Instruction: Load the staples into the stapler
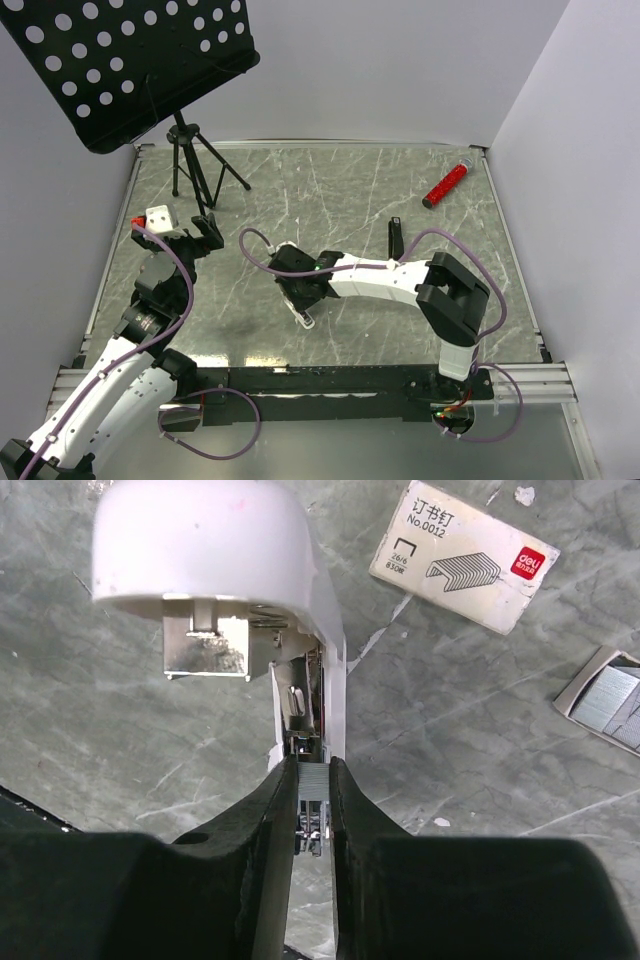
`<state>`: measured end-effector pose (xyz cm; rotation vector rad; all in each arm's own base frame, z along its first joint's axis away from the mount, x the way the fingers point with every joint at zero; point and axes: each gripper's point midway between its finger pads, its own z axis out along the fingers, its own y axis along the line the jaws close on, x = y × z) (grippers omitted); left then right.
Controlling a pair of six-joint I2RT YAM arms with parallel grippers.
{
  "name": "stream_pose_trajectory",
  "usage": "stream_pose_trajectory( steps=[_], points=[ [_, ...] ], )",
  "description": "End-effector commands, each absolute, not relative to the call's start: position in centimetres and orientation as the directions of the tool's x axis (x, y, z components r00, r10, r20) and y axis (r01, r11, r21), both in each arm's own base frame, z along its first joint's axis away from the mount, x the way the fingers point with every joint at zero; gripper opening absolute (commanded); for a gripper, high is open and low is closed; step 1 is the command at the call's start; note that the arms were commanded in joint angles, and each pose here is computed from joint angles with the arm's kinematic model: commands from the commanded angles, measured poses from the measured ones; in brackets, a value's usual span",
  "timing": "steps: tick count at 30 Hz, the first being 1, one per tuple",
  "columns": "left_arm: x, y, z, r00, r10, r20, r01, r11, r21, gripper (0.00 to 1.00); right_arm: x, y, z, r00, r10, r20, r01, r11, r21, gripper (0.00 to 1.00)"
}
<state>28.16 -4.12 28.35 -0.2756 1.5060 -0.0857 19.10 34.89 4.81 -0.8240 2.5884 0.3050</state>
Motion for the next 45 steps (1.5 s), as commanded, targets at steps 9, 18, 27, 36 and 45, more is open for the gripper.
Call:
stream_pose_trajectory(
  steps=[9, 18, 27, 36, 45],
  points=[
    [28.2, -3.8, 29.0, 0.097, -0.239, -0.966, -0.122, 0.961, -0.25, 0.97, 19.5, 35.9, 8.3, -0.715, -0.444, -0.539, -0.593, 0.794, 0.132, 0.22],
    [28.2, -3.9, 28.9, 0.094, -0.238, -0.967, -0.118, 0.961, -0.249, 0.97, 19.0, 36.0, 7.4, -0.725, -0.461, -0.512, -0.602, 0.786, 0.144, 0.22],
    [28.2, -3.9, 28.8, 0.092, -0.235, -0.968, -0.118, 0.962, -0.245, 0.97, 18.8, 35.9, 6.4, -0.73, -0.483, -0.483, -0.605, 0.786, 0.128, 0.22],
    [28.2, -4.0, 28.9, 0.093, -0.236, -0.967, -0.117, 0.962, -0.246, 0.97, 18.6, 35.7, 5.5, -0.738, -0.496, -0.457, -0.603, 0.789, 0.118, 0.22],
    [28.2, -3.9, 29.0, 0.096, -0.237, -0.967, -0.12, 0.961, -0.248, 0.97, 18.8, 35.3, 5.1, -0.738, -0.499, -0.454, -0.598, 0.796, 0.096, 0.22]
  ],
)
